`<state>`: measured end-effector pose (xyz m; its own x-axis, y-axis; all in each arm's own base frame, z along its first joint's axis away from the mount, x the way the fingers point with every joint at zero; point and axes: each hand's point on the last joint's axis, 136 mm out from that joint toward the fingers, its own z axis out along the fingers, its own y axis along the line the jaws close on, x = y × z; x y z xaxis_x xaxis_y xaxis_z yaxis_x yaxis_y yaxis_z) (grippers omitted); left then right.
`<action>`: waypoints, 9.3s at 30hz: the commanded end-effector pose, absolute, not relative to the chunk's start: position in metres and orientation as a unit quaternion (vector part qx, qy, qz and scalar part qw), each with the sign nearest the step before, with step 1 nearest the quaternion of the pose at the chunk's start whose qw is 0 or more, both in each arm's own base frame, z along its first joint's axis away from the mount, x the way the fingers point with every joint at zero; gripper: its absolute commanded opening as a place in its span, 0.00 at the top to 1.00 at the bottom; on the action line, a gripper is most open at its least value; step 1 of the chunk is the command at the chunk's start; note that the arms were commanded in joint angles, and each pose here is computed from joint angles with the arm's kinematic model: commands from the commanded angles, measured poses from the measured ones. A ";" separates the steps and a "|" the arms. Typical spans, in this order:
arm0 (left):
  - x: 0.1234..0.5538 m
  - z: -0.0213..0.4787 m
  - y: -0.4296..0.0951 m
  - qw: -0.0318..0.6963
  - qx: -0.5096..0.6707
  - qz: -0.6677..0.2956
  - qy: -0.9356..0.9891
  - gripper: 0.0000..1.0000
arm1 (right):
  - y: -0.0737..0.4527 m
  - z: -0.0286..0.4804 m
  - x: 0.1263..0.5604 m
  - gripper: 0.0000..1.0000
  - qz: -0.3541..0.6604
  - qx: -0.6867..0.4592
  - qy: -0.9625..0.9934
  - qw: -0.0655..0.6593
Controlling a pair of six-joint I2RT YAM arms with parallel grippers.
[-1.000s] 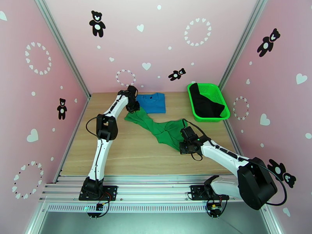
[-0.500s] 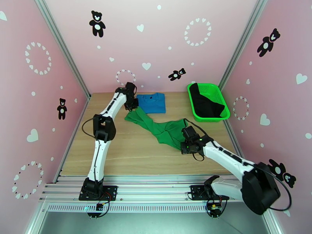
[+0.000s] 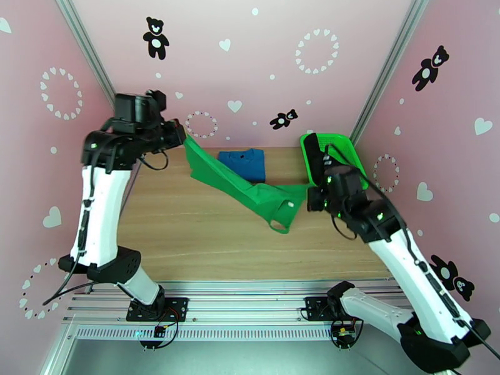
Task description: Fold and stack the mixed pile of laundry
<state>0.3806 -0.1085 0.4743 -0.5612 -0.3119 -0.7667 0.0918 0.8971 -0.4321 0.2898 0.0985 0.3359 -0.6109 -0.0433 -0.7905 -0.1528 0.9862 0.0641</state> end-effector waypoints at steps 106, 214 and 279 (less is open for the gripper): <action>0.183 0.031 -0.014 0.230 -0.412 -0.170 0.865 1.00 | 0.281 0.006 0.138 1.00 -0.022 -0.491 0.867 0.087; 0.337 0.020 -0.086 0.131 -0.199 -0.051 0.970 1.00 | 0.221 0.057 0.208 0.87 0.051 -0.168 0.972 0.157; 0.454 0.010 -0.044 0.123 -0.238 -0.017 0.963 0.54 | 0.244 0.089 0.344 0.40 0.082 -0.219 0.960 0.155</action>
<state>0.4526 -0.0449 0.0196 -0.8450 -0.4692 -0.2566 -0.4607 0.8823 -0.0962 0.3199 0.2301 0.0814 -0.8706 -0.4050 -0.2794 -0.4299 0.9023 0.0316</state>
